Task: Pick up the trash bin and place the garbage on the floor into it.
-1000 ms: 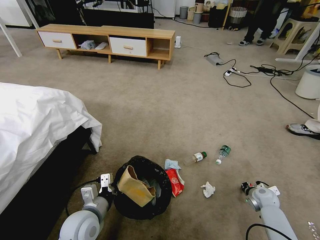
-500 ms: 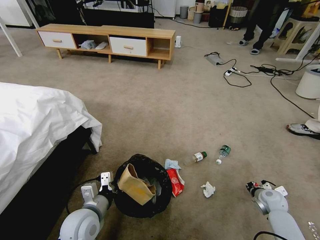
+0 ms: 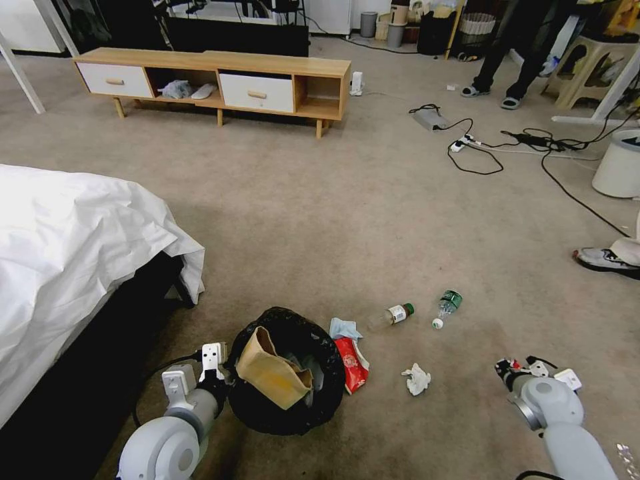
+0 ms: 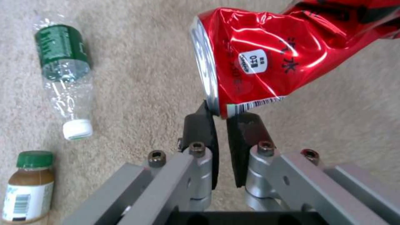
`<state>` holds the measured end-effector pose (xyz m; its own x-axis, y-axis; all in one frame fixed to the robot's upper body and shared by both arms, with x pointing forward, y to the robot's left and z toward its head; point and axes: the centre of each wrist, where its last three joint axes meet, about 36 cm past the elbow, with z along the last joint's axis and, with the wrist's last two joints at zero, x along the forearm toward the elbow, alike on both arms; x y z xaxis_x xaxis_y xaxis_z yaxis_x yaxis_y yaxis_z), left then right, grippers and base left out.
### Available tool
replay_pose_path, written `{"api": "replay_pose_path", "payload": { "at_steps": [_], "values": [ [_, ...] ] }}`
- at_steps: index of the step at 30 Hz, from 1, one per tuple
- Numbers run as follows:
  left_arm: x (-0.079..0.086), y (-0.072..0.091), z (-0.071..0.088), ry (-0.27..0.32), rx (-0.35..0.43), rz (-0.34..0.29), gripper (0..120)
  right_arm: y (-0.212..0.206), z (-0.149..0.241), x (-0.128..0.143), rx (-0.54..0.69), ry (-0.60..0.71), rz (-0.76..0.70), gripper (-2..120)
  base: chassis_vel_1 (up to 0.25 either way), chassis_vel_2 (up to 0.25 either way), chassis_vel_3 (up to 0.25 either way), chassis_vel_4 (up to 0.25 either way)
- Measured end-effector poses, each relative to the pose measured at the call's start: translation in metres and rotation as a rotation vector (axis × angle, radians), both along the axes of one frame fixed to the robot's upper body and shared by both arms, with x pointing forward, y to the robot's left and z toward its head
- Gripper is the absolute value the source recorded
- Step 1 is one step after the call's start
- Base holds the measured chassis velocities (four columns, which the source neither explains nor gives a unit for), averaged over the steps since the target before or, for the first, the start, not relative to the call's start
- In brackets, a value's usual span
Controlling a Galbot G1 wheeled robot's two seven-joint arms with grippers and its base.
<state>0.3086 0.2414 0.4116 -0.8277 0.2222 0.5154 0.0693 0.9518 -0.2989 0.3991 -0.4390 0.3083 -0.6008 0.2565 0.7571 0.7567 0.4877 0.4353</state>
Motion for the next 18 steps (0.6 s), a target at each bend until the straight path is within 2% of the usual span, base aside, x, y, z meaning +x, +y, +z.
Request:
{"api": "replay_pose_path", "payload": {
  "at_steps": [6,18],
  "values": [
    [0.002,-0.002,0.002,0.004,-0.012,-0.007,0,0.0,0.03,-0.012,-0.061,-0.02,0.06,6,0.0,0.0,0.0,0.0],
    [0.003,-0.004,0.008,-0.009,-0.02,-0.016,0,0.019,0.065,-0.018,-0.1,-0.053,0.142,6,0.0,0.0,0.0,0.0]
  ]
}}
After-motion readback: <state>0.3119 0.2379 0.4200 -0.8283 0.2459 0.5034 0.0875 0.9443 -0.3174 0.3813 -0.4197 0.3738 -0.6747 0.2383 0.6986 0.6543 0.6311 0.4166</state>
